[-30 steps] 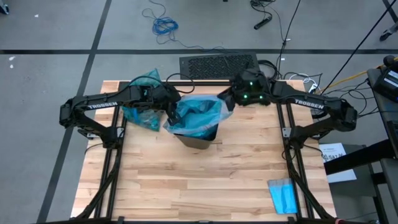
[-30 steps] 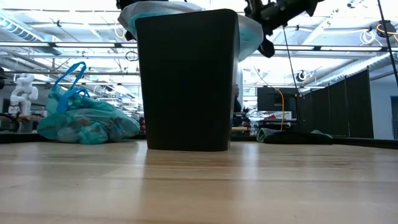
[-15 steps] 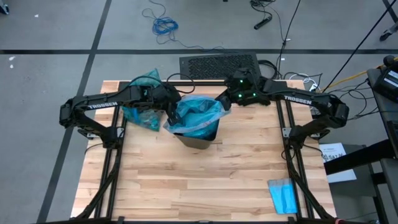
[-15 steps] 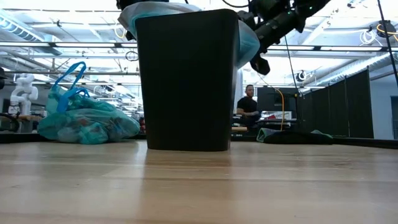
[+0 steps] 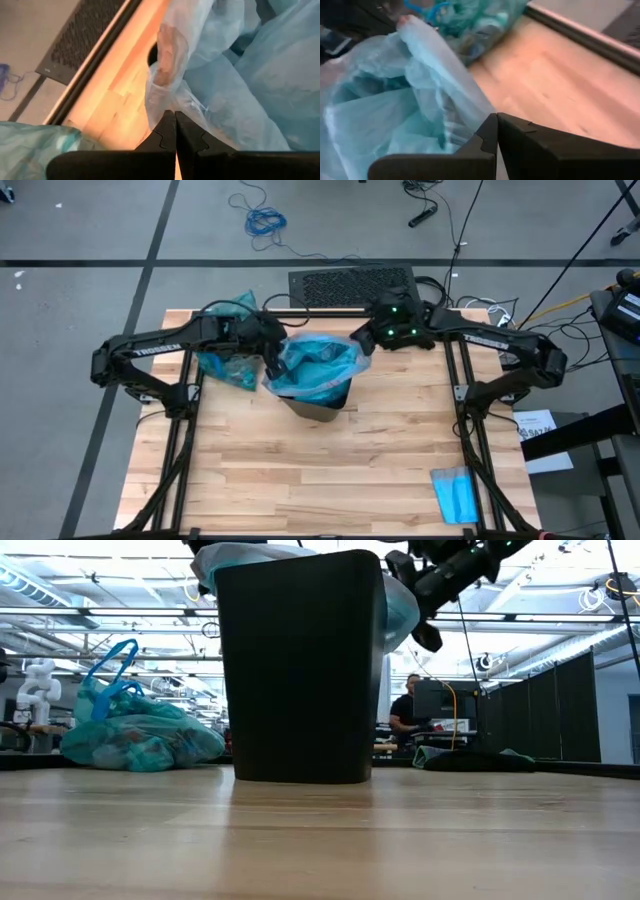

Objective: Place trash/remove bag and relplace

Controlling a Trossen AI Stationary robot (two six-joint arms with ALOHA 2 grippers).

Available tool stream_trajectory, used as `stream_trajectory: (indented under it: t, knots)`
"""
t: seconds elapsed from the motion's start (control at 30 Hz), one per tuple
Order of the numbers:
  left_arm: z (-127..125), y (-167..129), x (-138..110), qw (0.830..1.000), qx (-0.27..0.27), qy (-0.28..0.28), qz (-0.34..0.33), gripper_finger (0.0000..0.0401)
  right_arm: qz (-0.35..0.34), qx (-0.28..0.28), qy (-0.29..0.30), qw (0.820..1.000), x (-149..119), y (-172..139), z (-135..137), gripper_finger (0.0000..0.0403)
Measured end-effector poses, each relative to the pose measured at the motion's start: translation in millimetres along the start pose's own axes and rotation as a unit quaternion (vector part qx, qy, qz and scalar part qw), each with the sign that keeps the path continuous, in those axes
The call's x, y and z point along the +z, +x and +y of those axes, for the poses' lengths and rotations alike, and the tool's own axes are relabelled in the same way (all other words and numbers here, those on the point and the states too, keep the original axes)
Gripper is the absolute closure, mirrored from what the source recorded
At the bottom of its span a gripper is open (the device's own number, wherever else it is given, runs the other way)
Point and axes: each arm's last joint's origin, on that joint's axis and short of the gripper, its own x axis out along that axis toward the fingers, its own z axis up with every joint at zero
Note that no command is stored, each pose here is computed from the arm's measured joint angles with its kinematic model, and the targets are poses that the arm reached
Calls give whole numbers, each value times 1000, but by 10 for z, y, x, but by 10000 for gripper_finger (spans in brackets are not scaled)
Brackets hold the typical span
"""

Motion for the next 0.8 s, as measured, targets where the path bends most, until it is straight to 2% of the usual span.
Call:
stream_trajectory:
  t: [0.13, 0.27, 0.43, 0.57, 0.7, 0.8]
  knots:
    - [23, -73, 8, 1000, 13, 13, -13, 401, -14, -25, -6, 1000, -2, -146, 29, 403]
    - [41, -154, 82, 999, 27, 28, -37, 401, -50, 5, -30, 998, 20, -263, 197, 403]
    - [33, -207, 220, 994, 21, 48, -100, 401, -65, 60, -51, 995, -30, -250, 468, 403]
    - [16, -166, 309, 987, -58, 71, -128, 401, -43, 88, -61, 993, -134, -147, 638, 403]
    - [-5, 48, 312, 984, -137, 75, -86, 401, -32, 104, -60, 992, -195, -71, 734, 403]
    - [-25, 187, 318, 983, -155, 75, -66, 401, -29, 112, -59, 991, -221, -27, 779, 403]
